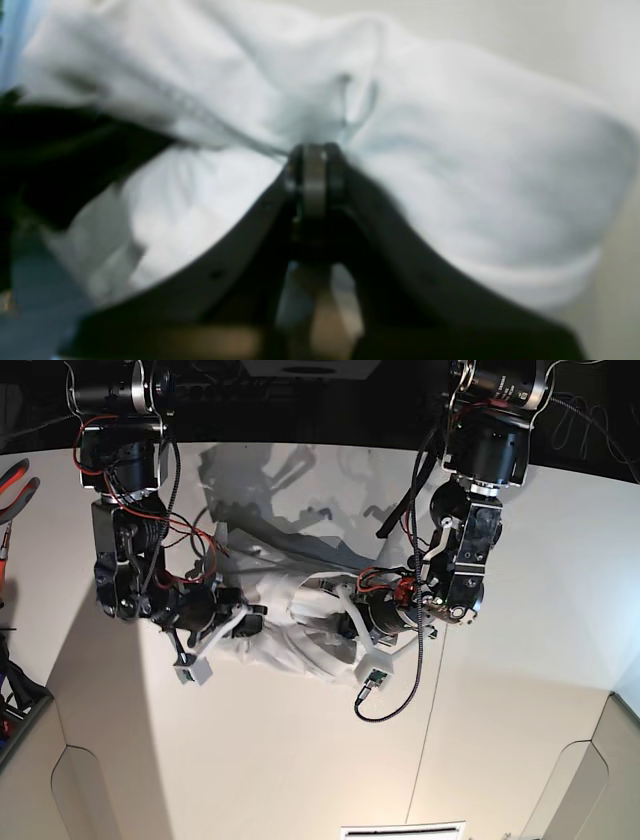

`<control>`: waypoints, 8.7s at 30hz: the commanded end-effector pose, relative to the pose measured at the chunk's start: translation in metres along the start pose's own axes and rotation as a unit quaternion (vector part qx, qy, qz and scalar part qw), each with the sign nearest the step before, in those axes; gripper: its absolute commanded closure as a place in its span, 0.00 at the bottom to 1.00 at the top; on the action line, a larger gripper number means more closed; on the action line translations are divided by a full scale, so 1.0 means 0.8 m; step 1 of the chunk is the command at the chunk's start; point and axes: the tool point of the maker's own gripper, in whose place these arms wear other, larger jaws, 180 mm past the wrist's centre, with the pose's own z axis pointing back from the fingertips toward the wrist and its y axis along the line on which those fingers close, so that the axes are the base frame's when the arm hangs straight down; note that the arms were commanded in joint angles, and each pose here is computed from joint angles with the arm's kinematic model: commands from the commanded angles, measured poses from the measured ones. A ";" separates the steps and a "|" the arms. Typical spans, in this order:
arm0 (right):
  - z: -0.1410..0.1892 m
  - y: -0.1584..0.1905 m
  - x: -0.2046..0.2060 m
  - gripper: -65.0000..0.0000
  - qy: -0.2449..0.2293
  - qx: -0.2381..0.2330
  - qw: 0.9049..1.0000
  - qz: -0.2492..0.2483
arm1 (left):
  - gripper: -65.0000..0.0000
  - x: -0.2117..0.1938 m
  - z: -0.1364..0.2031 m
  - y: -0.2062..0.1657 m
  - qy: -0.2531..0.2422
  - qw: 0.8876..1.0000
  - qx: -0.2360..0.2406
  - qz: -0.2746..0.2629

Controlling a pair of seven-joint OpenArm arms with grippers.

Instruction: Layout the t-shirt on the table in an organized manner, then fold the t-shirt properly

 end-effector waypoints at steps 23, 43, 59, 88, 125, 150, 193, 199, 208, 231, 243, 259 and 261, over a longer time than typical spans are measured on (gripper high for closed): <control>0.073 0.092 0.008 1.00 -0.084 0.103 0.990 0.040 | 1.00 0.105 -0.019 0.029 -0.031 0.999 -0.005 0.012; 0.049 0.181 0.070 1.00 -0.155 0.082 0.968 0.181 | 0.74 0.147 0.035 0.116 -0.050 0.991 0.111 -0.047; -0.034 0.093 0.050 1.00 -0.036 -0.085 0.975 0.202 | 0.74 0.108 0.071 0.201 -0.023 0.979 0.196 -0.056; 0.165 -0.258 0.024 1.00 -0.006 -0.419 0.907 0.035 | 0.74 0.118 0.051 0.161 -0.050 0.986 0.152 -0.039; 0.251 -0.124 0.161 1.00 -0.208 -0.347 0.903 0.146 | 1.00 0.198 0.114 0.131 -0.136 0.974 0.165 -0.074; 0.264 -0.084 -0.105 1.00 -0.010 -0.352 0.914 0.201 | 1.00 -0.078 0.365 0.144 -0.068 0.980 0.175 0.068; 0.157 -0.071 -0.546 1.00 0.330 -0.078 0.940 -0.047 | 1.00 -0.439 0.228 -0.046 0.206 0.955 -0.092 0.192; 0.133 -0.099 -0.531 1.00 0.339 -0.119 0.932 -0.054 | 1.00 -0.460 0.160 -0.078 0.247 0.947 -0.062 0.197; 0.105 -0.142 -0.467 1.00 0.294 -0.187 0.935 -0.065 | 1.00 -0.466 0.123 -0.081 0.251 0.953 -0.062 0.155; 0.030 -0.083 -0.415 1.00 0.208 -0.150 0.957 -0.132 | 1.00 -0.458 0.117 0.016 0.230 0.958 0.164 0.043; 0.033 -0.089 -0.417 1.00 0.221 -0.158 0.957 -0.101 | 1.00 -0.466 0.113 -0.011 0.249 0.960 0.114 0.059; 0.037 -0.098 -0.420 1.00 0.231 -0.178 0.953 -0.077 | 1.00 -0.461 0.109 -0.017 0.245 0.963 0.099 0.059; 0.036 -0.097 -0.420 1.00 0.231 -0.177 0.953 -0.077 | 1.00 -0.461 0.109 -0.016 0.245 0.963 0.099 0.059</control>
